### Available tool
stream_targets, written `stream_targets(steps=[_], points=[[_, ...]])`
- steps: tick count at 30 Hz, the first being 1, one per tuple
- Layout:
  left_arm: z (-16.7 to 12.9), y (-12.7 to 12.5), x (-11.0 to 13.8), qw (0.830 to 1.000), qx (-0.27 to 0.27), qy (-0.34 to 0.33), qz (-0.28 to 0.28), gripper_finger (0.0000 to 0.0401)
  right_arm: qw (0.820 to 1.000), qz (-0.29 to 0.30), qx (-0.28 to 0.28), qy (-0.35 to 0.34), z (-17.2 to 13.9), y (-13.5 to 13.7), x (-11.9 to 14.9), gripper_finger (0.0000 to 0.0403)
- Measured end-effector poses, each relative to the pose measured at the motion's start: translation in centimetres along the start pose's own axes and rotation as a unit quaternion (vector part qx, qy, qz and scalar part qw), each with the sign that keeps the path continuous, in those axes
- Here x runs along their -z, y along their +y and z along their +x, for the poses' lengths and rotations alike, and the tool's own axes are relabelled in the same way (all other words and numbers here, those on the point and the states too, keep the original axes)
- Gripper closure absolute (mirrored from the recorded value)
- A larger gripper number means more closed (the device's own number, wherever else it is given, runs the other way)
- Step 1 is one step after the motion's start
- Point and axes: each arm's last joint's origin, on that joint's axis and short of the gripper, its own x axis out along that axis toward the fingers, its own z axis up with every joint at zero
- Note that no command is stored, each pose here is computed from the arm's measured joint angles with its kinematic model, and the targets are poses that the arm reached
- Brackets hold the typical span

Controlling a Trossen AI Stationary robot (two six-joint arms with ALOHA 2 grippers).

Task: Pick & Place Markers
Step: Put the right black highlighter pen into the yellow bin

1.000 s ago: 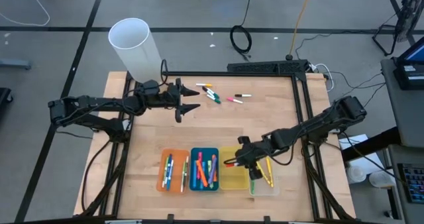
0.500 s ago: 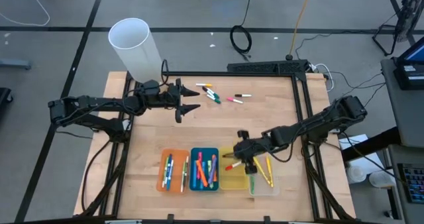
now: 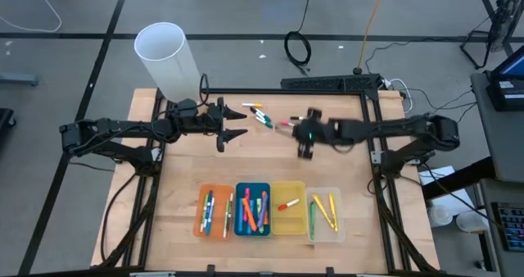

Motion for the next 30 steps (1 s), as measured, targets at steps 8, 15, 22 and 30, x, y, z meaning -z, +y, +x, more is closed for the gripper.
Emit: stream_targets(steps=[8, 15, 22, 30], points=[[0.0, 0.0, 0.0, 1.000, 0.000, 0.002, 0.001, 0.0146, 0.993, 0.101, 0.047, 0.046, 2.2, -9.8, 3.2, 0.0312], [0.0, 0.0, 0.0, 1.000, -0.003, 0.001, 0.011, 0.0146, 0.982, 0.184, -0.008, 0.045, 3.6, -12.9, 5.4, 0.0259], [0.0, 0.2, 0.0, 1.000, -0.027, 0.001, 0.015, 0.0146, 0.984, 0.141, -0.045, 0.100, 7.3, -11.1, 6.2, 0.0198], [0.0, 0.2, 0.0, 0.999, -0.031, 0.001, 0.015, 0.0146, 0.980, 0.141, -0.054, 0.126, 9.8, -11.1, 6.2, 0.0205]])
